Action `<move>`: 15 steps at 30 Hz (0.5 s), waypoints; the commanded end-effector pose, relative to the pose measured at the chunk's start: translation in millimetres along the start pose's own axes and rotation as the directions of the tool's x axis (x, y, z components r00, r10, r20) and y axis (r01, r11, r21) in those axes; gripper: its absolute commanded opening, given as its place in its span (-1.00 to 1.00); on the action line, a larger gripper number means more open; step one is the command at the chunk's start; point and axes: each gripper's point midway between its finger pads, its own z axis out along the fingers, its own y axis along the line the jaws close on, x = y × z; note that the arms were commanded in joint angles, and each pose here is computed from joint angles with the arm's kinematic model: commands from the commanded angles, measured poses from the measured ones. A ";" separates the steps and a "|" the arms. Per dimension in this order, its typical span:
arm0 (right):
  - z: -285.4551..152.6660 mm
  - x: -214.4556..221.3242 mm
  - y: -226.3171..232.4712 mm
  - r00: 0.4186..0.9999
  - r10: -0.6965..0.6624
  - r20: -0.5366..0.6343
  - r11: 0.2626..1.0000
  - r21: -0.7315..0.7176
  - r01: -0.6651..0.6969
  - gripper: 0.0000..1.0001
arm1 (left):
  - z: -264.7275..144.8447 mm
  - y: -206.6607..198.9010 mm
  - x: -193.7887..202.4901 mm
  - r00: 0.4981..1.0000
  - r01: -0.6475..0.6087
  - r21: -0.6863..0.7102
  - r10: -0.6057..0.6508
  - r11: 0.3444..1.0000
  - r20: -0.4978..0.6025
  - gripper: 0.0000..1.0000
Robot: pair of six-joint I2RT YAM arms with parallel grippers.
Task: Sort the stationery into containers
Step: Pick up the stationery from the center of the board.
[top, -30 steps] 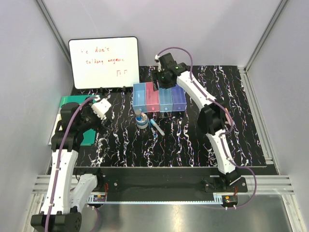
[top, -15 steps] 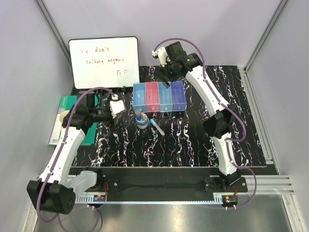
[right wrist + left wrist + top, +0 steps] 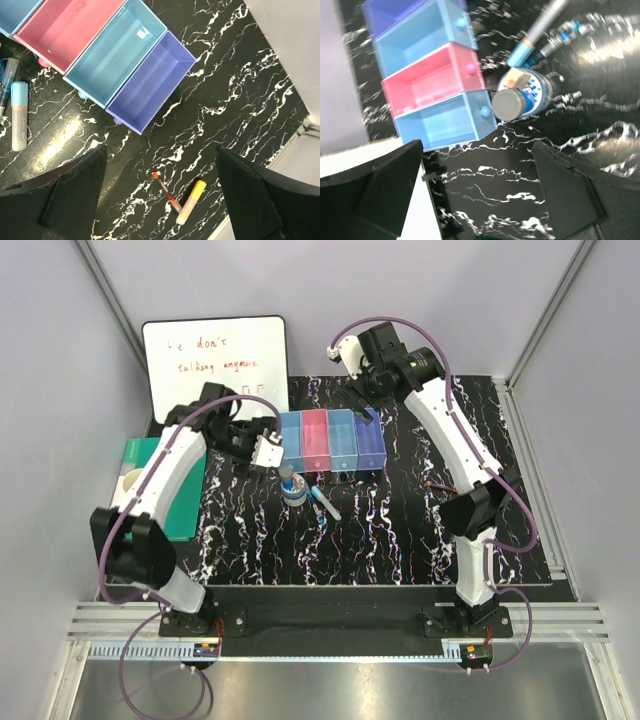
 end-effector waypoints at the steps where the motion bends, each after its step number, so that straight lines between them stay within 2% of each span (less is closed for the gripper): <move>1: -33.1 -2.4 -14.1 0.999 -0.041 0.035 0.998 0.049 0.040 0.93 | 2.3 -18.6 5.5 0.981 -0.186 0.215 0.195 0.959 -0.019 0.98; 2: -35.8 -2.5 -15.8 0.998 -0.039 0.040 0.998 0.052 0.036 0.93 | 5.1 -26.3 12.3 0.983 -0.163 0.268 0.179 0.949 -0.035 0.98; 6: -40.5 -1.0 -16.8 0.999 -0.021 0.050 0.999 0.044 0.019 0.93 | 14.2 -29.9 13.5 0.972 -0.203 0.330 0.229 0.922 -0.043 0.98; 15: -48.5 3.5 -18.3 0.998 0.012 0.061 0.999 0.033 -0.014 0.94 | 34.3 -24.0 11.5 0.964 -0.231 0.373 0.264 0.898 -0.038 0.98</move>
